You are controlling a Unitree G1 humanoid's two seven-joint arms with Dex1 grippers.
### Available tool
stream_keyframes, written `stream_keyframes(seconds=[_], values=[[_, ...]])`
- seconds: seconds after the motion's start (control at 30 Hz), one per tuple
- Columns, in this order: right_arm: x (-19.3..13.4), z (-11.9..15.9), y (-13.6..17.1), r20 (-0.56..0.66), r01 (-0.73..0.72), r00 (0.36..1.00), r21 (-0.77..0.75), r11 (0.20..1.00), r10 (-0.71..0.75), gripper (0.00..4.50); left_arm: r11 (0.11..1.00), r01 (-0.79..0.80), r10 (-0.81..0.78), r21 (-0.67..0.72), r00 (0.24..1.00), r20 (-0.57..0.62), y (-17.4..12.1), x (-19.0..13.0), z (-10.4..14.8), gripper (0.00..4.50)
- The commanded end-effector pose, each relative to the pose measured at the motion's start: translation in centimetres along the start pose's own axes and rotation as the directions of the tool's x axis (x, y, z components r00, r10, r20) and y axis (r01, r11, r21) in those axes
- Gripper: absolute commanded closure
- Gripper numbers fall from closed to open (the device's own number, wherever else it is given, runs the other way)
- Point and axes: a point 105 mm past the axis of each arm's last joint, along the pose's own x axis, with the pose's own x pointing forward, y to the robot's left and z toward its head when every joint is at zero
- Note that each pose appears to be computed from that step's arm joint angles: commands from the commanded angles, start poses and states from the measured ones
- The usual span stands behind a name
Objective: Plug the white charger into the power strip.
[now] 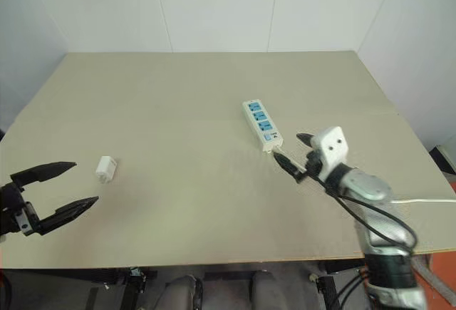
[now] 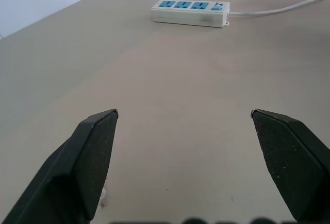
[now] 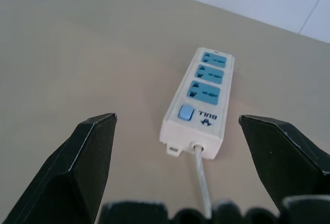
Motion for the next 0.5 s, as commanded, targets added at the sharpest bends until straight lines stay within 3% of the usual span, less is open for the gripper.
stream_keyframes(seconds=[0.03,0.5], values=[[1.9,0.4,-1.1,0.034,0.131,0.991,-0.008,0.991,-0.131,0.03,0.999,0.003,-0.003,0.037,1.000,0.013,0.1,0.2,0.6,0.00],[7.3,-0.4,-1.3,0.075,0.261,0.961,0.085,0.962,-0.267,0.03,0.999,0.029,-0.030,0.029,0.999,0.034,-0.2,1.1,0.9,0.00]])
